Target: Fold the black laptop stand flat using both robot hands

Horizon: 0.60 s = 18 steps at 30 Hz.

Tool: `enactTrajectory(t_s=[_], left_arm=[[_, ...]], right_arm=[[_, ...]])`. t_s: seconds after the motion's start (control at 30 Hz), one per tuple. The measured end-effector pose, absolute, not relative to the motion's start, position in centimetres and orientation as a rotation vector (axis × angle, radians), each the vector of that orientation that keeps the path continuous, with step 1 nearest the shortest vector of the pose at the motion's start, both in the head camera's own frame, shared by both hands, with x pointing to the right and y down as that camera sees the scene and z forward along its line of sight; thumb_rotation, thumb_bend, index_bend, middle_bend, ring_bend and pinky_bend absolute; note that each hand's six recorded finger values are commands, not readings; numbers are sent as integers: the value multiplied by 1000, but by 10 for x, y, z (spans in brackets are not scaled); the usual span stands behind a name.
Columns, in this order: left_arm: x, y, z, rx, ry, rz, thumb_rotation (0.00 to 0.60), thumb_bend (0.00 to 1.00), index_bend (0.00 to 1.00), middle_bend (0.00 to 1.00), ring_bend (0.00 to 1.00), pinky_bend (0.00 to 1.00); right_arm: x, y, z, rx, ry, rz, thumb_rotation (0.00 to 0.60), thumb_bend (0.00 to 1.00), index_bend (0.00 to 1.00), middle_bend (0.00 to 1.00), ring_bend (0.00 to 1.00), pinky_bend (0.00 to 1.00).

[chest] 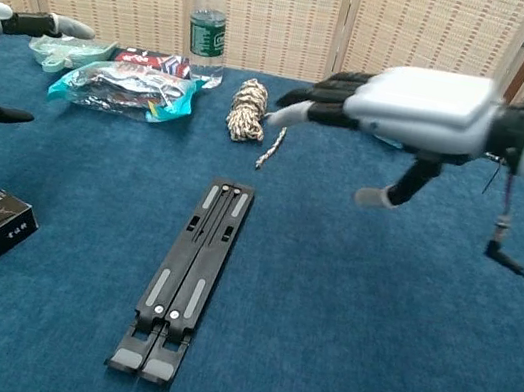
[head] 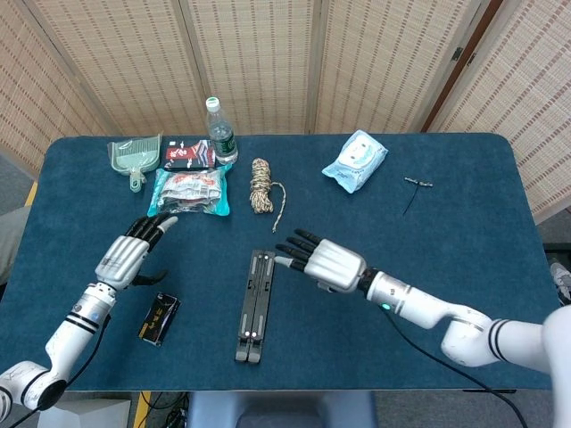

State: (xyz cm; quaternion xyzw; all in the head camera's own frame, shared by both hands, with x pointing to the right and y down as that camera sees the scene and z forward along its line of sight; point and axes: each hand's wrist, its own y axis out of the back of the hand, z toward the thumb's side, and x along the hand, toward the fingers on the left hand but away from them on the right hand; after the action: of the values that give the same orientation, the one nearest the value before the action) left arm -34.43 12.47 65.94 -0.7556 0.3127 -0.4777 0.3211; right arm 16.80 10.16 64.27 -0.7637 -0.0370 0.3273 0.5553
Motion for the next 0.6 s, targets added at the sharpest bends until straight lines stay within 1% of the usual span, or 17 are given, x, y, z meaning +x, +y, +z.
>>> enactTrajectory(t_s=[0.13, 0.27, 0.43, 0.6], left_arm=[[-357, 125, 652, -1927, 858, -1273, 600, 258, 0, 0, 0, 0], [-380, 130, 644, -1837, 883, -1319, 600, 259, 0, 0, 0, 0], [-416, 143, 629, -1723, 943, -1392, 600, 259, 0, 0, 0, 0], [-448, 166, 608, -1616, 996, -1458, 600, 259, 0, 0, 0, 0]], right_arm=[[218, 98, 628, -1785, -244, 889, 600, 225, 0, 0, 0, 0], [271, 103, 614, -1750, -378, 1004, 600, 215, 0, 0, 0, 0], [335, 122, 597, -1680, -505, 1147, 600, 198, 0, 0, 0, 0], [395, 151, 581, -1638, -592, 1318, 600, 196, 0, 0, 0, 0]])
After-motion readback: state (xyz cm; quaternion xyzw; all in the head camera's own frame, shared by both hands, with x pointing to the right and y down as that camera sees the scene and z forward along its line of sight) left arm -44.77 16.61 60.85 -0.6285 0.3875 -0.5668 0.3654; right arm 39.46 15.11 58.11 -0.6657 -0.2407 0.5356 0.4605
